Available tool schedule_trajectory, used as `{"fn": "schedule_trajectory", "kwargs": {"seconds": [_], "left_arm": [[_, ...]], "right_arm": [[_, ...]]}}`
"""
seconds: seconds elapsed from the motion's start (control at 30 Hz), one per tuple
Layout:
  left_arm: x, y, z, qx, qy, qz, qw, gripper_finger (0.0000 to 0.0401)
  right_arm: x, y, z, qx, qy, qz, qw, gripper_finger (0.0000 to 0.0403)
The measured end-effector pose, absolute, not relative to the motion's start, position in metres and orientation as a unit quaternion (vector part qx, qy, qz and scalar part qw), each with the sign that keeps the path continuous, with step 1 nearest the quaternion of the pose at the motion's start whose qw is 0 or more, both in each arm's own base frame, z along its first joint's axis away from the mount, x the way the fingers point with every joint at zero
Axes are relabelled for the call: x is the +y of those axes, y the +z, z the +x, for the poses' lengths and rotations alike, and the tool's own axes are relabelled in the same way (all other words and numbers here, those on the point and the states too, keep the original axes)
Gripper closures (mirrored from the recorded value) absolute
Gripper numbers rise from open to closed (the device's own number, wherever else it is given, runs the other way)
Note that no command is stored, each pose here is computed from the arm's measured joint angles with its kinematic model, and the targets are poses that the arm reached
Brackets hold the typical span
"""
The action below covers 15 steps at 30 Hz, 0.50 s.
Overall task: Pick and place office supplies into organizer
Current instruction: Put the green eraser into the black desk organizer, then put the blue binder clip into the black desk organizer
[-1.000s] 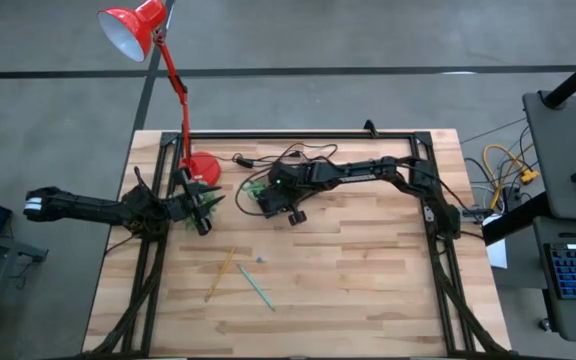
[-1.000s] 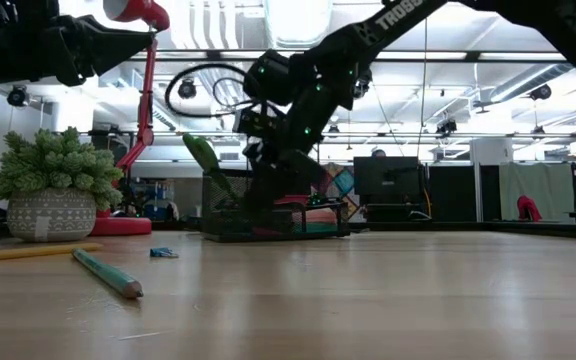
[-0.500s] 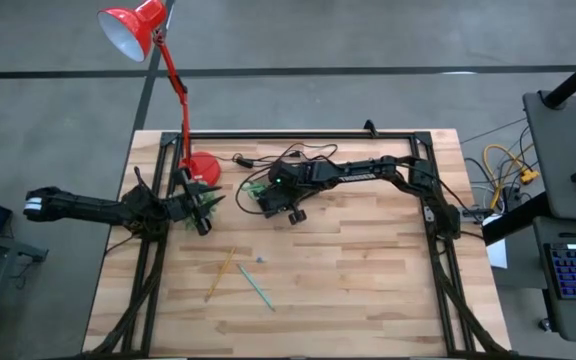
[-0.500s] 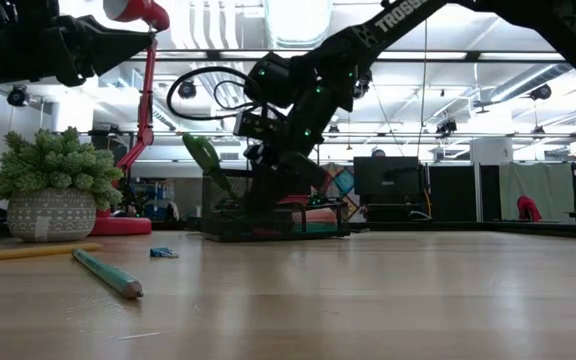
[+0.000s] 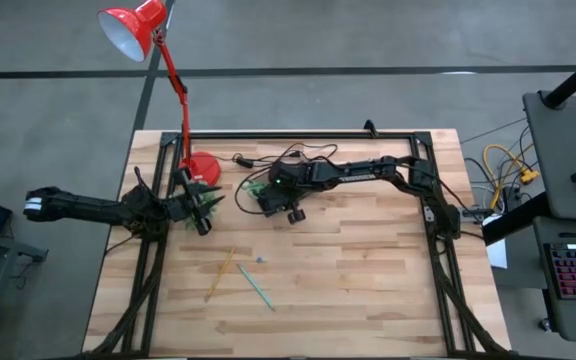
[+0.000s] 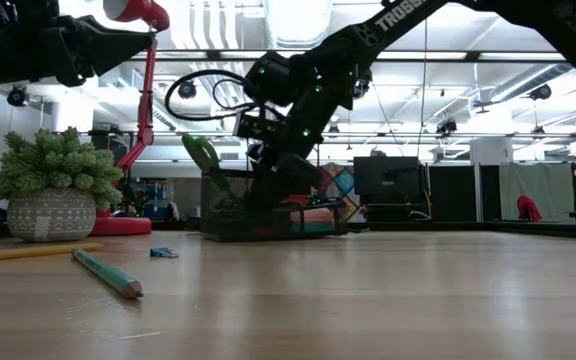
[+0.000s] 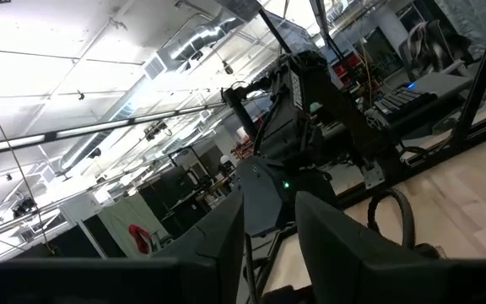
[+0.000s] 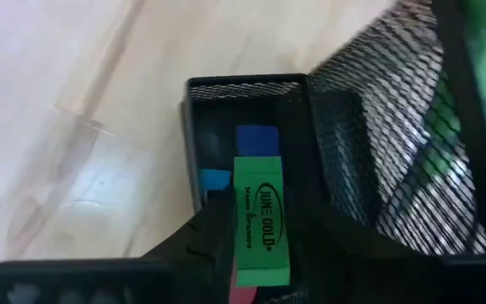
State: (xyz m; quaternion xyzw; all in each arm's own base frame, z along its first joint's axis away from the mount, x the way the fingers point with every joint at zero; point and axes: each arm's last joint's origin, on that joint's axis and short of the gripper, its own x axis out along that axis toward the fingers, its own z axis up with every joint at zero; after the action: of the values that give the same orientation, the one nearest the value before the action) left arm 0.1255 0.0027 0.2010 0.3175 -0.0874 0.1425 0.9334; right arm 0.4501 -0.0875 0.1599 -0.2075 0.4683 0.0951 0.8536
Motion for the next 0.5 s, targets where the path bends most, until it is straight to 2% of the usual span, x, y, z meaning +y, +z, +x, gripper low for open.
{"fn": "schedule_trajectory", "kwargs": {"seconds": [0.23,0.5], "left_arm": [[0.0027,0.201,0.1255,-0.087,0.142,0.318,0.933,0.0305],[0.0027,0.2008,0.1255,-0.087,0.142,0.317,0.934,0.0305]], "right_arm": [[-0.0879,0.1631,0.4506,0.467,0.076,-0.186,0.861,0.0255],[-0.0829,0.1684,0.4499,0.463,0.076,-0.17,0.866,0.0256]]}}
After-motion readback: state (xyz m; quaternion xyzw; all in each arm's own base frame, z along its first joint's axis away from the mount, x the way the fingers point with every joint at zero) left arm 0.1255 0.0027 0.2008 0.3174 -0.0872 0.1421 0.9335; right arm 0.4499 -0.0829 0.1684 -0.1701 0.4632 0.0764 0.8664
